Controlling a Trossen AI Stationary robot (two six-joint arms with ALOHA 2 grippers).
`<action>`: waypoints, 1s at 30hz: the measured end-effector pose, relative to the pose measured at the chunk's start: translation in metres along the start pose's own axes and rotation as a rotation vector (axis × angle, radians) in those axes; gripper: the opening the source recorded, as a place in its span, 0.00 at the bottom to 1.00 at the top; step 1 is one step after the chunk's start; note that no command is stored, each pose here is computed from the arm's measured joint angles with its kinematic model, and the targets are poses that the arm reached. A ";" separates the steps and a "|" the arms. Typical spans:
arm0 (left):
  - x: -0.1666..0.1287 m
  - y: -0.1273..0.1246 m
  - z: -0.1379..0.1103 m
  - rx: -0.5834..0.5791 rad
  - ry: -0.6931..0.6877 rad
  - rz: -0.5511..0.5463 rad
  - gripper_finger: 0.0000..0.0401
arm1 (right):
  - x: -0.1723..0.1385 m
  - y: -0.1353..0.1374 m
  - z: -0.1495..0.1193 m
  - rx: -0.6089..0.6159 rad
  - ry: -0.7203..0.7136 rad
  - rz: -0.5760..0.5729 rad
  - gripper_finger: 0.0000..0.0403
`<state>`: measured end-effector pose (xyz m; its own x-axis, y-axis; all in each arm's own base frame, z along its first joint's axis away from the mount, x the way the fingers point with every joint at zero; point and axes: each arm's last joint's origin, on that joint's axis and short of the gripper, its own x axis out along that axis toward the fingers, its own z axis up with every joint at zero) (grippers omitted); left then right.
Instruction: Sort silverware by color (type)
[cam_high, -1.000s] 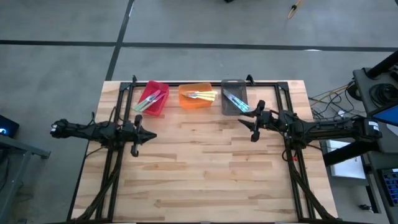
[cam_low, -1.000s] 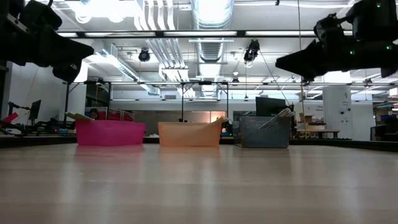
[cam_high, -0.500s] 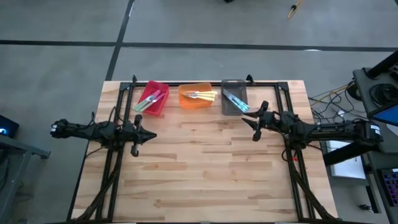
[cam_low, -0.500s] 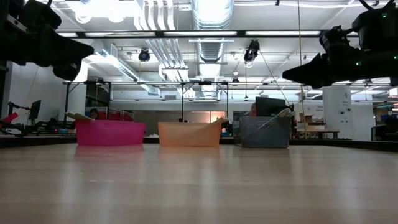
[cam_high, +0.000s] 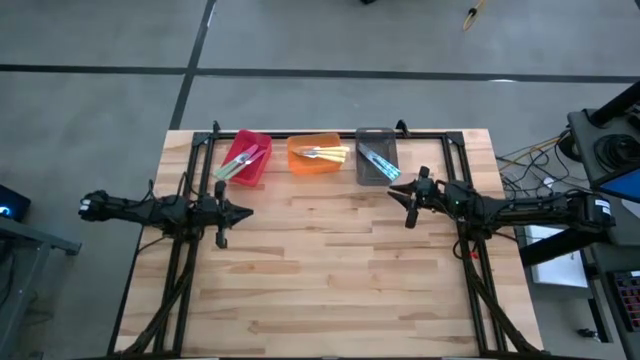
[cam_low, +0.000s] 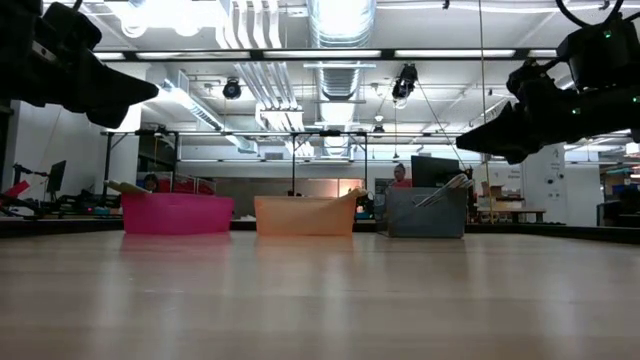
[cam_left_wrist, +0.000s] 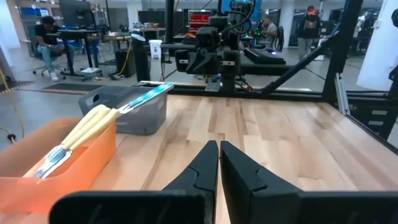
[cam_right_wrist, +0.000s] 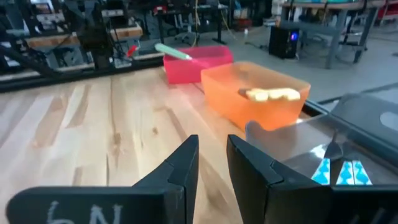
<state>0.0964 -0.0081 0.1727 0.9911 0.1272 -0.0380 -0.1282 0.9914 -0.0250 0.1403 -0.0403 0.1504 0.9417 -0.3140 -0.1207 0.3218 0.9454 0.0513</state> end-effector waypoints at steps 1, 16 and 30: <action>0.000 0.000 0.000 0.000 0.001 0.000 0.00 | 0.000 0.000 -0.001 0.003 0.008 0.000 0.19; 0.001 0.000 -0.001 0.002 0.014 -0.001 0.00 | -0.023 0.002 0.017 -0.132 -0.134 0.021 0.19; 0.001 -0.001 -0.001 0.004 0.019 -0.002 0.00 | -0.048 0.015 0.006 -0.446 -0.104 0.157 0.21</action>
<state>0.0978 -0.0085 0.1712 0.9906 0.1247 -0.0571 -0.1261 0.9918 -0.0211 0.1010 -0.0119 0.1631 0.9876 -0.1505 -0.0441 0.1236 0.9201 -0.3716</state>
